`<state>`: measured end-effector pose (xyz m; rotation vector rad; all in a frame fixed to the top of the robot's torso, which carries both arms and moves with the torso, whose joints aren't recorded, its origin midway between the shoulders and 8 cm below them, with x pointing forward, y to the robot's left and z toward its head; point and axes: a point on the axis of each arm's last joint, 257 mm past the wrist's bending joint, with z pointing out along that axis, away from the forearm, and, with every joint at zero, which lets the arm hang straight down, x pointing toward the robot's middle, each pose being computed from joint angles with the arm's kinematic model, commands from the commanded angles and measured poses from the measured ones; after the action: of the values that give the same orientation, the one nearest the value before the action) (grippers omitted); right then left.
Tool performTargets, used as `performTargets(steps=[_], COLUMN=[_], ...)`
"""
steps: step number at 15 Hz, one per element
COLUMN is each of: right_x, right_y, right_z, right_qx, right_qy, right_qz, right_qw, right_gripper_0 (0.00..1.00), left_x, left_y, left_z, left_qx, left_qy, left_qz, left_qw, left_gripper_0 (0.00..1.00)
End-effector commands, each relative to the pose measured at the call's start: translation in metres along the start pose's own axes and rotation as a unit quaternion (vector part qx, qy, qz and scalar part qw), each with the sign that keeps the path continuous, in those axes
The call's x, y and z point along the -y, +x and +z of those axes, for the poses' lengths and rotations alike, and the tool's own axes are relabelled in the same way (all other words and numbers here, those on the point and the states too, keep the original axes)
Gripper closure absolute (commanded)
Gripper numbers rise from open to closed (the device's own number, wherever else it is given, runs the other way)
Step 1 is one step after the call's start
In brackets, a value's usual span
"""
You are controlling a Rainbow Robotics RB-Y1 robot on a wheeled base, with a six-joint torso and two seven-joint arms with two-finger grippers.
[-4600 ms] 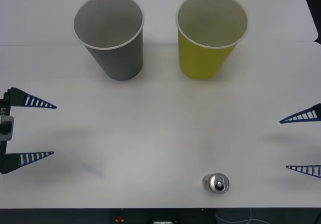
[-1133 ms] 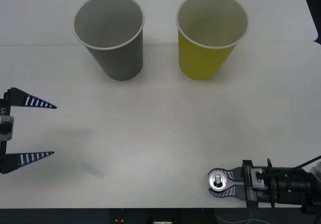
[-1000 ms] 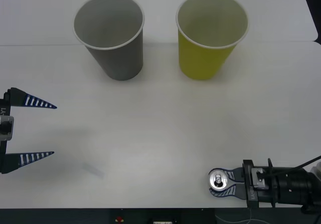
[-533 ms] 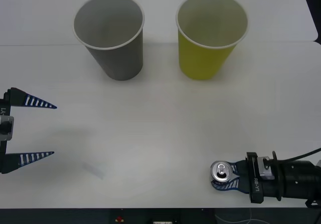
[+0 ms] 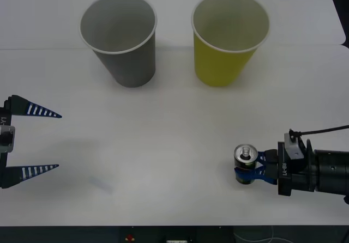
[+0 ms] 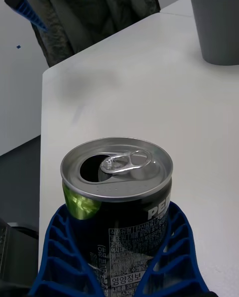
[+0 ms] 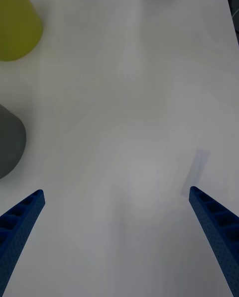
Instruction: Put the can into the green bin and the plastic bottle into the gray bin
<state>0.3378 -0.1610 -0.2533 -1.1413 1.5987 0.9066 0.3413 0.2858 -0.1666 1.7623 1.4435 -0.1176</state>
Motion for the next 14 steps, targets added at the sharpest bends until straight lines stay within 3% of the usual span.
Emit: performTargets(steps=[1, 4, 8, 10, 14], right_x=[0.01, 0.023, 0.038, 0.044, 0.051], right_y=[-0.024, -0.05, -0.085, -0.106, -0.146], right_z=[-0.011, -0.034, -0.051, -0.064, -0.094], right_qx=[-0.017, -0.057, -0.072, -0.087, -0.111], right_qy=[0.016, 0.028, 0.054, 0.071, 0.119], right_qz=[0.046, 0.069, 0.123, 0.153, 0.189], right_qw=[0.9987, 0.9956, 0.9883, 0.9819, 0.9684], right_gripper_0=[1.0, 1.0, 1.0, 1.0, 1.0], left_x=[0.0, 0.0, 0.0, 0.0, 0.0], left_y=[0.0, 0.0, 0.0, 0.0, 0.0], left_z=[0.0, 0.0, 0.0, 0.0, 0.0], left_qx=[0.0, 0.0, 0.0, 0.0, 0.0], left_qy=[0.0, 0.0, 0.0, 0.0, 0.0], left_qz=[0.0, 0.0, 0.0, 0.0, 0.0], left_qw=[1.0, 1.0, 1.0, 1.0, 1.0], left_gripper_0=[0.0, 0.0, 0.0, 0.0, 0.0])
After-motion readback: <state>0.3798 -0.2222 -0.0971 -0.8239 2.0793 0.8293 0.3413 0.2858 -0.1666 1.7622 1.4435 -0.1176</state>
